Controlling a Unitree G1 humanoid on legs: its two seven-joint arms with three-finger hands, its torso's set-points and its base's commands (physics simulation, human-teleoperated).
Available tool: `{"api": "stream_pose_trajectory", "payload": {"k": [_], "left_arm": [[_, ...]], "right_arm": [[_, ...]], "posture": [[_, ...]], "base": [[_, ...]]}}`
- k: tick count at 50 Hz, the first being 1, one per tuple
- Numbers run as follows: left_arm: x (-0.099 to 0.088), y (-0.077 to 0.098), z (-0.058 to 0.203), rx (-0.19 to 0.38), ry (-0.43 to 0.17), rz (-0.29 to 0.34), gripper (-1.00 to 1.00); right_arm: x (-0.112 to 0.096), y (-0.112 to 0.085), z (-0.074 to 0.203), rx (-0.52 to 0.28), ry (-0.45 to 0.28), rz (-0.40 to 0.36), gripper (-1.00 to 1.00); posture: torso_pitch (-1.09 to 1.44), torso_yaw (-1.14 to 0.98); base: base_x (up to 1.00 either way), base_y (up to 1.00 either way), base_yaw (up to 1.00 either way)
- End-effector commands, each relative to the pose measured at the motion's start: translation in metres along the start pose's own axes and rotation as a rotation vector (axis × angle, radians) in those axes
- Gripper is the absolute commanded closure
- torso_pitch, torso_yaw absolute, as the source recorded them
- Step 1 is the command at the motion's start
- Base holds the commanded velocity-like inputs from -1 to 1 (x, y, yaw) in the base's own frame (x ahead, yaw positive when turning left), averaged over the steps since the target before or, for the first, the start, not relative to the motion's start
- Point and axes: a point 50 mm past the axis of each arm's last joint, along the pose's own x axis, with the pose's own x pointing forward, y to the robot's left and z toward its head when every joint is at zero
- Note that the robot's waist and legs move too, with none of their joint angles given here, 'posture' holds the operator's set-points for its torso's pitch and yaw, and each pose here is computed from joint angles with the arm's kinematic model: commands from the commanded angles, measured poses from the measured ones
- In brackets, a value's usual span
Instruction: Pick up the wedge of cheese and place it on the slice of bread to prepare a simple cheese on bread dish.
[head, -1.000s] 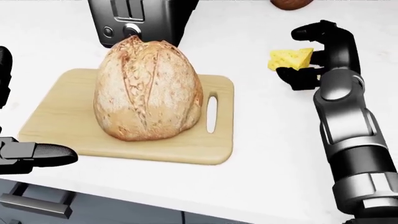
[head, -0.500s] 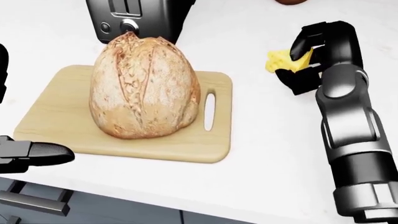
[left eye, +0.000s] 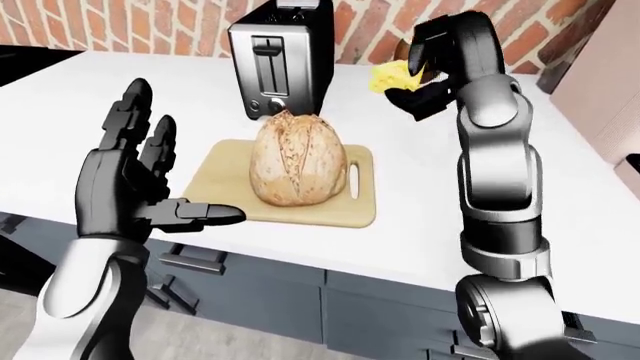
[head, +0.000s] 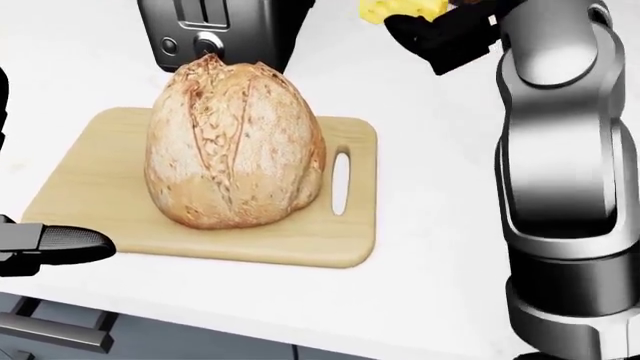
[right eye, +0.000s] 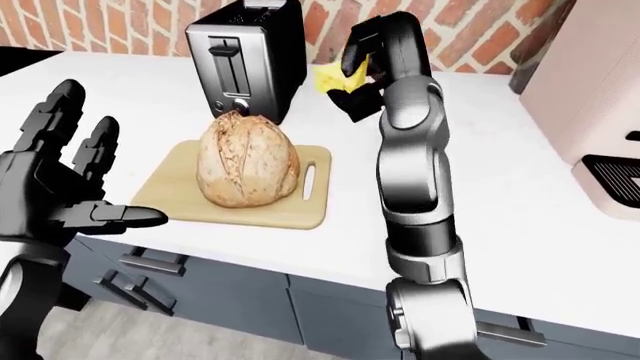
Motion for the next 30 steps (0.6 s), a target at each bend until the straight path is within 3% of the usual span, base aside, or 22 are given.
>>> {"api": "stream_pose_trajectory", "payload": {"k": [1, 14, 30], "left_arm": [[-0.001, 0.0, 0.013, 0.017, -0.078, 0.001, -1.0], [-0.002, 0.002, 0.011, 0.008, -0.079, 0.003, -1.0], [-0.001, 0.001, 0.012, 0.008, -0.083, 0.004, -1.0]], "right_arm": [[-0.004, -0.008, 0.024, 0.005, -0.079, -0.031, 1.0], [-0.012, 0.023, 0.061, 0.038, -0.174, 0.058, 1.0], [-0.027, 0.044, 0.082, 0.037, -0.224, 0.128, 1.0]], "posture": [[0.0, 0.0], [0.0, 0.0], [0.0, 0.0]], "base": [[0.0, 0.0, 0.0], [0.0, 0.0, 0.0], [0.0, 0.0, 0.0]]}}
